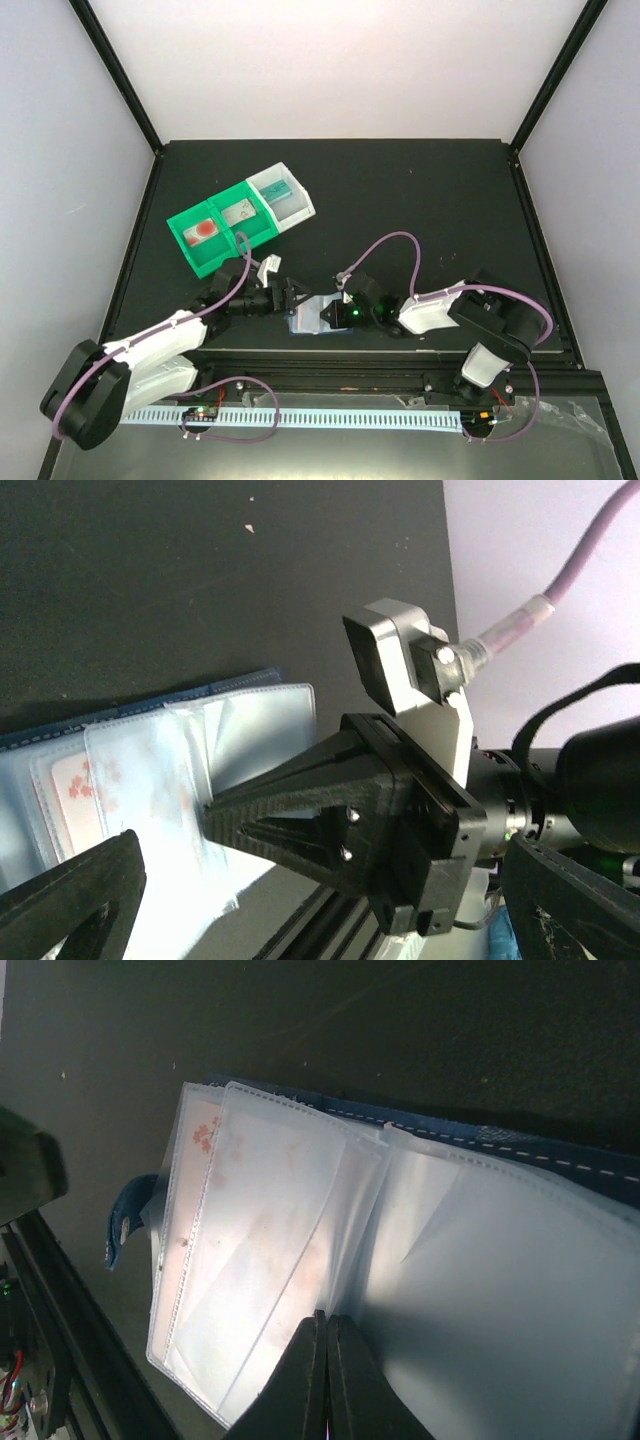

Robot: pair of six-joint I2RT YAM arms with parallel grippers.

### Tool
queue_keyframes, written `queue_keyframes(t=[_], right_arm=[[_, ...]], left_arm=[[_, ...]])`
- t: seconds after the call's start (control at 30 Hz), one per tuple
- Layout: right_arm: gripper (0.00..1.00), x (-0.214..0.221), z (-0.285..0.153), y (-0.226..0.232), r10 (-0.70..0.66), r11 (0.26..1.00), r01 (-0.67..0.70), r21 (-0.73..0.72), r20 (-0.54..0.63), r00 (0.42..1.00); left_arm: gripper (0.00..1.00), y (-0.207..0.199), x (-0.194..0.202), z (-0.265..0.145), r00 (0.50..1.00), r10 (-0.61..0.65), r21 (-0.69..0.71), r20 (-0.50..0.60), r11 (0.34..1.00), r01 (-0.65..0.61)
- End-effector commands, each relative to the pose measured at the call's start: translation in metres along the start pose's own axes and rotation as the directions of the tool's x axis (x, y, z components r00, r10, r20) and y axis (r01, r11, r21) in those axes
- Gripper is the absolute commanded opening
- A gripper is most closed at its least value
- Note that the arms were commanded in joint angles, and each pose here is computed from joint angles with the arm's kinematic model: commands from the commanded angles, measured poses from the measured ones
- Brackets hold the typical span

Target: Take the credit cards out of the card holder

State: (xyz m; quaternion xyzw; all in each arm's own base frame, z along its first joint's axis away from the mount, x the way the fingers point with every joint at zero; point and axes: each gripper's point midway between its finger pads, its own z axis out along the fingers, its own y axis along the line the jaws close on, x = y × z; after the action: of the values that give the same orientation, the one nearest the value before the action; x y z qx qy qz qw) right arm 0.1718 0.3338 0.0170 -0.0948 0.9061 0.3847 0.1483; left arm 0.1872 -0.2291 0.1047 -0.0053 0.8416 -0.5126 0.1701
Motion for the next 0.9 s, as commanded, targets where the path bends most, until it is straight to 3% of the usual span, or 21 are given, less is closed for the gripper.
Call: queue_keyframes(t=[0.0, 0.57, 0.87], right_arm=[[0.03, 0.01, 0.001, -0.004, 0.008, 1.0, -0.008, -0.007, -0.024, 1.0], [0.04, 0.011, 0.001, -0.002, -0.001, 0.999, 0.0, -0.036, -0.018, 1.0], [0.05, 0.009, -0.001, -0.003, -0.005, 0.999, 0.005, -0.035, 0.003, 1.0]], left_arm=[[0.99, -0.016, -0.018, 0.009, 0.999, 0.038, 0.024, 0.028, 0.999, -0.039], [0.99, 0.024, -0.009, 0.031, 1.0, 0.009, -0.085, -0.003, 0.996, -0.009], [0.99, 0.026, 0.002, 0.04, 0.999, -0.051, -0.094, -0.007, 0.994, 0.05]])
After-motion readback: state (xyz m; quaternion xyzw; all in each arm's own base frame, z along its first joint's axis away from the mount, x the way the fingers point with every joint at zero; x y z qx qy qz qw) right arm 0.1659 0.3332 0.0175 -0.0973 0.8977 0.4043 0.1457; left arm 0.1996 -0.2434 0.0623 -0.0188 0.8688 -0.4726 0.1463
